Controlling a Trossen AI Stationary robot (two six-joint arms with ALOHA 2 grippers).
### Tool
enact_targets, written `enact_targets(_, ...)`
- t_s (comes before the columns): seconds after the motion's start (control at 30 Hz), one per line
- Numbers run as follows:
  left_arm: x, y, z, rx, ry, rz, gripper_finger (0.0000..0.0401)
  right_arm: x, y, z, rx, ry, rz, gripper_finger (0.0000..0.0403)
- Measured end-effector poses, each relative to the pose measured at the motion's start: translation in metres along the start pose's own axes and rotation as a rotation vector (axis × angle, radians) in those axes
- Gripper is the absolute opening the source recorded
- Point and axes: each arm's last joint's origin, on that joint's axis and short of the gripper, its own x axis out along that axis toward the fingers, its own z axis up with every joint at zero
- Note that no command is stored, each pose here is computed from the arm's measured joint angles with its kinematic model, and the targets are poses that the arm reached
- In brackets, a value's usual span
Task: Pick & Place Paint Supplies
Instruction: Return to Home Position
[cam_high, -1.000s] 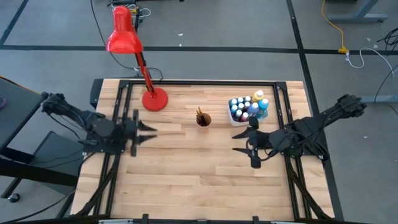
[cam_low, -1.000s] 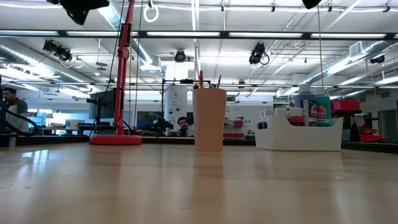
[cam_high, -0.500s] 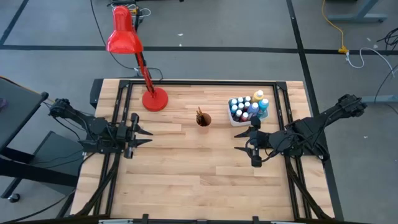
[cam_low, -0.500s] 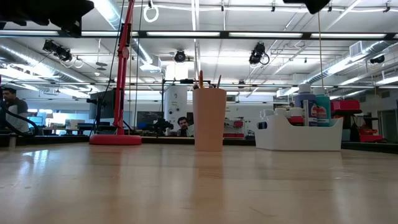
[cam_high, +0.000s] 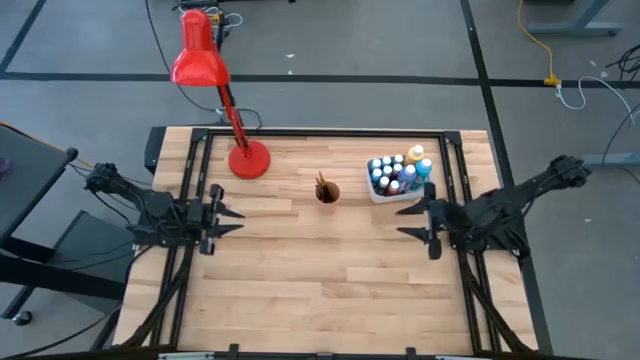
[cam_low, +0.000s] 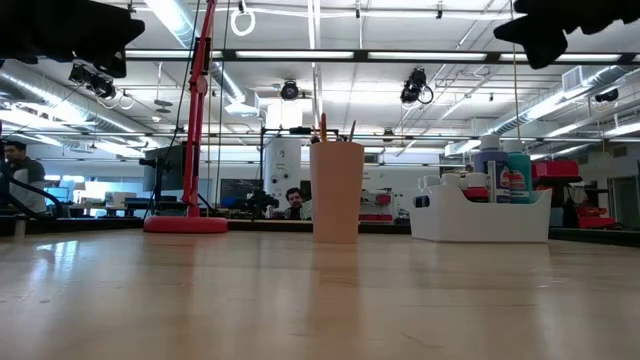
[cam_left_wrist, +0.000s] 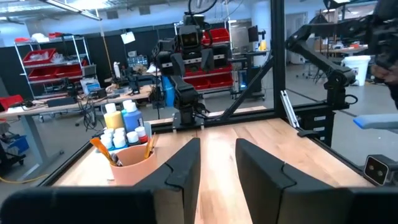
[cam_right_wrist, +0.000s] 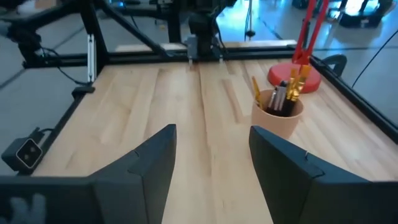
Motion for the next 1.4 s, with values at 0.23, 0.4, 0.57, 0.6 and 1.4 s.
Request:
enact_targets(0.23, 0.002, -0.002, -0.017, 0.028, -0.010, 0.027, 0.0110, -0.023, -0.015, -0.017, -0.003, -0.078, 0.008, 0.0208)
enact_targets(0.4, 0.002, -0.003, -0.026, 0.014, -0.019, 0.074, 0.0110, -0.036, -0.023, -0.025, 0.008, -0.137, 0.017, 0.0208)
enact_targets(0.57, 0.002, -0.002, -0.026, 0.008, -0.012, 0.091, 0.0110, -0.042, -0.028, -0.036, 0.023, -0.177, 0.031, 0.0208)
enact_targets(0.6, 0.002, -0.002, -0.026, 0.008, -0.012, 0.091, 0.0110, -0.042, -0.028, -0.039, 0.024, -0.178, 0.040, 0.0208)
enact_targets(1.4, 0.002, -0.002, -0.027, 0.165, -0.001, 0.090, 0.0110, -0.028, -0.024, -0.085, -0.036, -0.122, 0.171, 0.0208)
